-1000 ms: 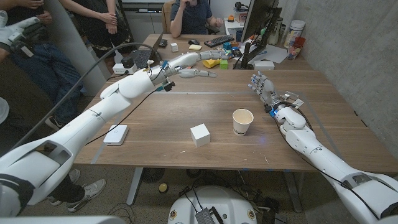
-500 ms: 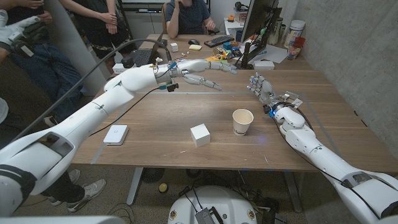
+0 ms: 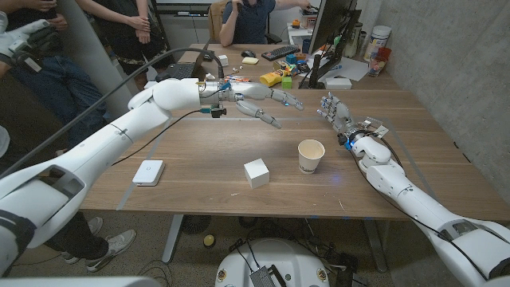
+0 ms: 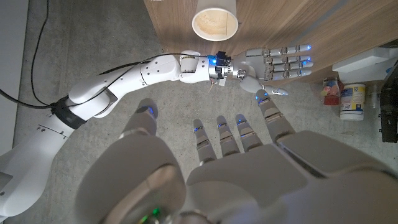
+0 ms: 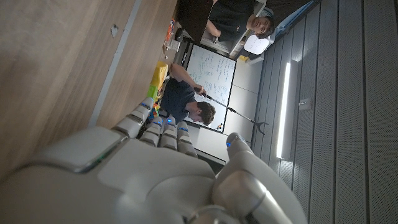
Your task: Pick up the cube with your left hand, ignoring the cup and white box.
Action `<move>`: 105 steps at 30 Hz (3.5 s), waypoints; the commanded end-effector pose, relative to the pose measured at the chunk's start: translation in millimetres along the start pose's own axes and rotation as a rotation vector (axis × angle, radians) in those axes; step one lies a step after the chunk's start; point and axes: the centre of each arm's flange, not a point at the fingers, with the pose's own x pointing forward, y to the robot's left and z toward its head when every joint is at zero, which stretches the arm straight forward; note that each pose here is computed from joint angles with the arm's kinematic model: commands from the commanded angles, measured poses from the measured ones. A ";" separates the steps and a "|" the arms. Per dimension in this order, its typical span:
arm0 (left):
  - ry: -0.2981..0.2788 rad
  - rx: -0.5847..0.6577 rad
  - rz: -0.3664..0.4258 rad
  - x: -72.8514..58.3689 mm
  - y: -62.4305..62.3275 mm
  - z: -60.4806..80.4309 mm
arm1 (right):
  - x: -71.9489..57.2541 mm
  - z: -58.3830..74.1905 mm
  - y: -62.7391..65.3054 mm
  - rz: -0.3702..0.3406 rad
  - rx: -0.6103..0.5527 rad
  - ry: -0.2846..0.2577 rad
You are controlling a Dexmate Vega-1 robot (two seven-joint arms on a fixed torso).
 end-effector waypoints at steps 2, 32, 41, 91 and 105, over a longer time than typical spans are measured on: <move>0.046 0.017 -0.151 0.9 -10.9 6.5 | -6.3 3.4 0.8 -0.014 -0.006 -0.014; 0.202 0.112 -0.410 4.7 -56.7 4.6 | -26.6 13.6 -3.8 -0.064 -0.016 -0.054; 0.204 0.141 -0.455 11.3 -72.9 7.1 | -32.9 15.0 -3.4 -0.067 -0.014 -0.066; 0.313 0.399 -0.754 18.7 -125.4 17.8 | -51.3 20.6 -14.1 -0.141 0.002 -0.103; 0.266 0.509 -0.651 17.1 -141.0 17.7 | -54.2 23.6 -17.8 -0.172 -0.004 -0.113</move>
